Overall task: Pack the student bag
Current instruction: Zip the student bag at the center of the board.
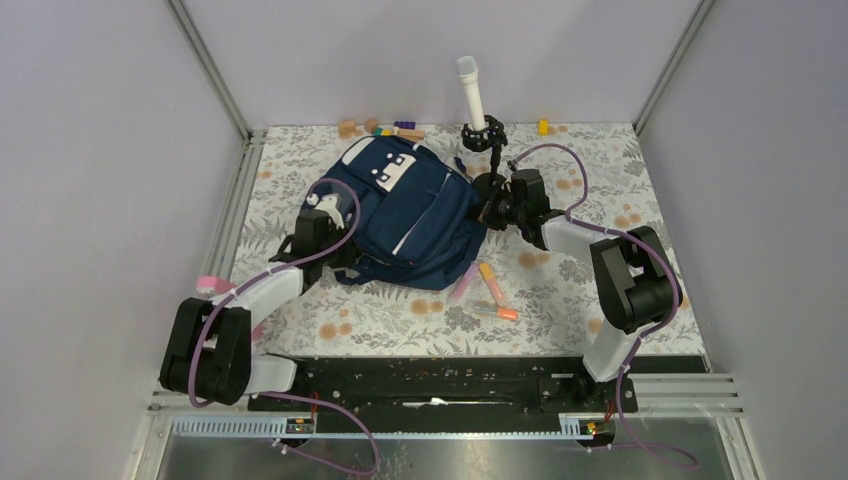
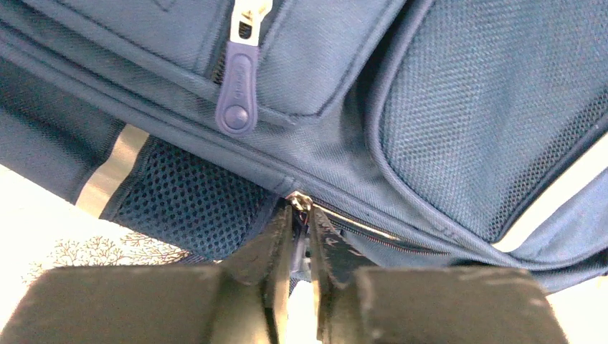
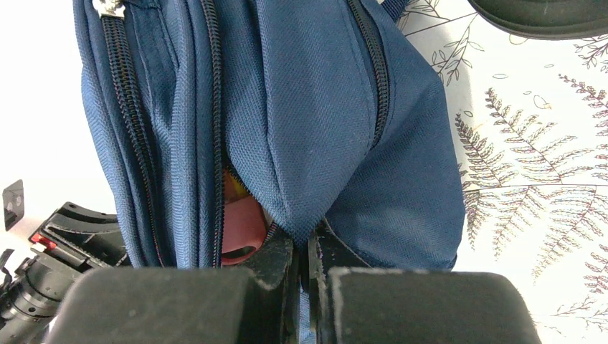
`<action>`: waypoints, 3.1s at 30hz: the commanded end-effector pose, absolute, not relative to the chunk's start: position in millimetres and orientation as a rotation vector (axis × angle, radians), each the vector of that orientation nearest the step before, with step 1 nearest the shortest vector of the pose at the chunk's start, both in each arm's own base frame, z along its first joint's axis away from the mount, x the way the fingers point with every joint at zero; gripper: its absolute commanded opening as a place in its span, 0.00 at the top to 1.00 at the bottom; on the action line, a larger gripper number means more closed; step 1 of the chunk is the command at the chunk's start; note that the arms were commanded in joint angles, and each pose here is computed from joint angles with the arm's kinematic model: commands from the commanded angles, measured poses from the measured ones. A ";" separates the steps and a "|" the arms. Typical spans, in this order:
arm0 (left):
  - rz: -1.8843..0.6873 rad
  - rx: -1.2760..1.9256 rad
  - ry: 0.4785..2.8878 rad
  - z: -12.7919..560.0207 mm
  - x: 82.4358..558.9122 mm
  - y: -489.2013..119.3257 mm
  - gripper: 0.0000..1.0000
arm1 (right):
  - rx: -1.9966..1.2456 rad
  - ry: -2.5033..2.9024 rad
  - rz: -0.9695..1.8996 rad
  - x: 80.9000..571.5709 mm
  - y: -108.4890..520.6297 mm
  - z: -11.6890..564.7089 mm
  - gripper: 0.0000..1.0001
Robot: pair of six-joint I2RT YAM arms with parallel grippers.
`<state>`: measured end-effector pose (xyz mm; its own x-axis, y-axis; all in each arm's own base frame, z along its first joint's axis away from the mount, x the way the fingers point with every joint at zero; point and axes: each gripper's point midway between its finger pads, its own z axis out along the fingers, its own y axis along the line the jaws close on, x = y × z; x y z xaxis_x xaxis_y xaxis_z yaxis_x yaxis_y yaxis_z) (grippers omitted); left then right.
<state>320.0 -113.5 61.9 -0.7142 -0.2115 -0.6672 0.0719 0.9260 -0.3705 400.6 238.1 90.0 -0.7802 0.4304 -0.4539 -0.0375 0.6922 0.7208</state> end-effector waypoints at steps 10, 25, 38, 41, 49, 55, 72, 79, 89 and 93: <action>-0.548 -0.040 2.219 86.3 314.6 -120.2 1.00 | 0.258 2.107 1.072 428.9 247.6 138.9 1.00; -0.651 0.021 2.197 107.6 283.7 -147.3 1.00 | 0.266 2.103 1.086 426.0 248.2 137.8 1.00; -0.703 0.063 2.180 112.1 275.8 -174.4 1.00 | 0.275 2.101 1.096 418.9 249.0 135.4 1.00; -0.735 0.074 2.160 116.3 277.2 -185.5 1.00 | 0.263 2.105 1.085 415.8 251.8 134.9 1.00; -0.794 0.119 2.154 120.2 271.6 -218.3 1.00 | 0.237 2.108 1.065 405.8 259.1 133.3 1.00; -0.836 0.091 2.144 123.8 268.8 -233.2 1.00 | 0.234 2.111 1.076 398.6 267.3 130.1 1.00; -0.986 -0.001 2.025 151.2 259.9 -275.4 1.00 | 0.209 2.097 1.074 378.6 286.9 130.3 1.00; -1.035 -0.064 1.973 165.0 258.9 -292.0 1.00 | 0.208 2.097 1.074 371.6 292.8 126.6 1.00; -1.139 -0.136 1.895 191.5 259.2 -318.4 1.00 | 0.202 2.079 1.079 359.3 301.0 123.9 1.00; -1.152 -0.158 1.907 191.6 256.5 -318.7 1.00 | 0.171 2.064 1.036 357.1 293.6 129.1 1.00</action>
